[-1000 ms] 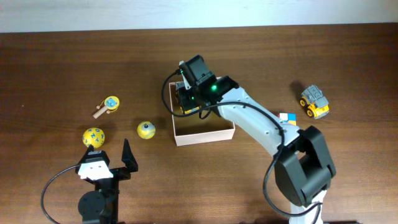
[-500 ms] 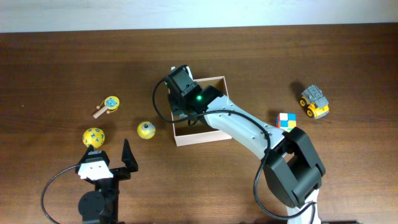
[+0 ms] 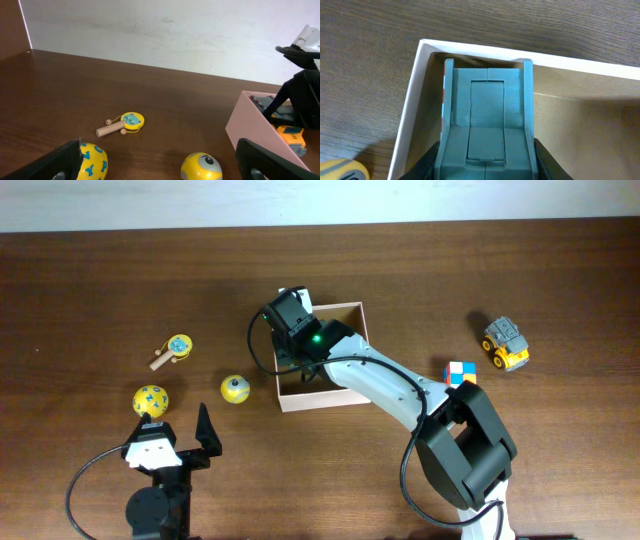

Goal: Pack container
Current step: 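Lower the truck into the box's left side and open the gripper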

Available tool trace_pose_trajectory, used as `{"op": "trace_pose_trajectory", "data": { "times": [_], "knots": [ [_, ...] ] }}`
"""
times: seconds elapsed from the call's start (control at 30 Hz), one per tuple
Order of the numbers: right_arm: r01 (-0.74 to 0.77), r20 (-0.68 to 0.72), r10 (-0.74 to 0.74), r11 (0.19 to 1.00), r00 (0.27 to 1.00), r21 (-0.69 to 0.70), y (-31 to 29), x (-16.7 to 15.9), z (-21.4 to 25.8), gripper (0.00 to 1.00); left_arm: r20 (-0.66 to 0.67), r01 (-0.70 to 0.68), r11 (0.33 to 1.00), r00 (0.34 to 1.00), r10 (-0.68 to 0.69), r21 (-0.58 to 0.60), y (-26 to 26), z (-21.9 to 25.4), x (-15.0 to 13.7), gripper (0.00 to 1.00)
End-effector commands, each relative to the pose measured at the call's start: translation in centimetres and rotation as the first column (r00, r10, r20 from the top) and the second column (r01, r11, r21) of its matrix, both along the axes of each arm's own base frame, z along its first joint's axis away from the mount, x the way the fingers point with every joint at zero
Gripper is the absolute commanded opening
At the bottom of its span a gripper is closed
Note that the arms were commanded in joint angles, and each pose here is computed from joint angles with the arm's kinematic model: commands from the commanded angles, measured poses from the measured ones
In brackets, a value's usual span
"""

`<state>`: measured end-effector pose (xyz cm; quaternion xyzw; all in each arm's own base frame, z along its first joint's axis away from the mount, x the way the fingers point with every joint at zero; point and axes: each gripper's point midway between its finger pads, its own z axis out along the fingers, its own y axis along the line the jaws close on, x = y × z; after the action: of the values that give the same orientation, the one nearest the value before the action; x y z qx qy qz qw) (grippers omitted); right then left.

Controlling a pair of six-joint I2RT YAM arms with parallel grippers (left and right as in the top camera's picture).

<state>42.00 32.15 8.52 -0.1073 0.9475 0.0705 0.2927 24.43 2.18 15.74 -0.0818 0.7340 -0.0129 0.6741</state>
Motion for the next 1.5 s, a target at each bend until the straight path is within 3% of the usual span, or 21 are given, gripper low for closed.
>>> {"op": "trace_pose_trajectory", "data": {
  "times": [0.0, 0.2, 0.37, 0.73, 1.03, 1.47],
  "knots": [
    [0.033, 0.02, -0.033, 0.999, 0.999, 0.008, 0.4, 0.6, 0.1, 0.27, 0.004, 0.009, 1.0, 1.0, -0.009, 0.015, -0.1, -0.1, 0.0, 0.99],
    [0.034, 0.02, -0.035, 0.999, 0.999, 0.012, 0.4, 0.6, 0.1, 0.27, 0.004, 0.009, 1.0, 1.0, -0.009, 0.015, -0.1, -0.1, 0.0, 0.99],
    [0.034, 0.02, -0.034, 0.999, 0.999, 0.012, 0.4, 0.6, 0.1, 0.41, 0.004, 0.009, 1.0, 1.0, -0.009, 0.015, -0.1, -0.1, 0.0, 0.99],
    [0.034, 0.02, -0.034, 0.999, 0.999, 0.012, 0.4, 0.6, 0.1, 0.55, 0.004, 0.009, 1.0, 1.0, -0.009, 0.015, -0.1, -0.1, 0.0, 0.99],
    [0.02, 0.025, -0.02, 1.0, 0.999, 0.003, 0.3, 0.5, 0.6, 0.58, 0.004, 0.009, 1.0, 1.0, -0.009, 0.015, -0.1, -0.1, 0.0, 0.99],
    [0.007, 0.089, -0.004, 1.0, 0.996, -0.027, -2.0, -0.4, 7.2, 0.6, 0.004, 0.009, 1.0, 1.0, -0.009, 0.015, -0.1, -0.1, 0.0, 0.99]
  ]
}}
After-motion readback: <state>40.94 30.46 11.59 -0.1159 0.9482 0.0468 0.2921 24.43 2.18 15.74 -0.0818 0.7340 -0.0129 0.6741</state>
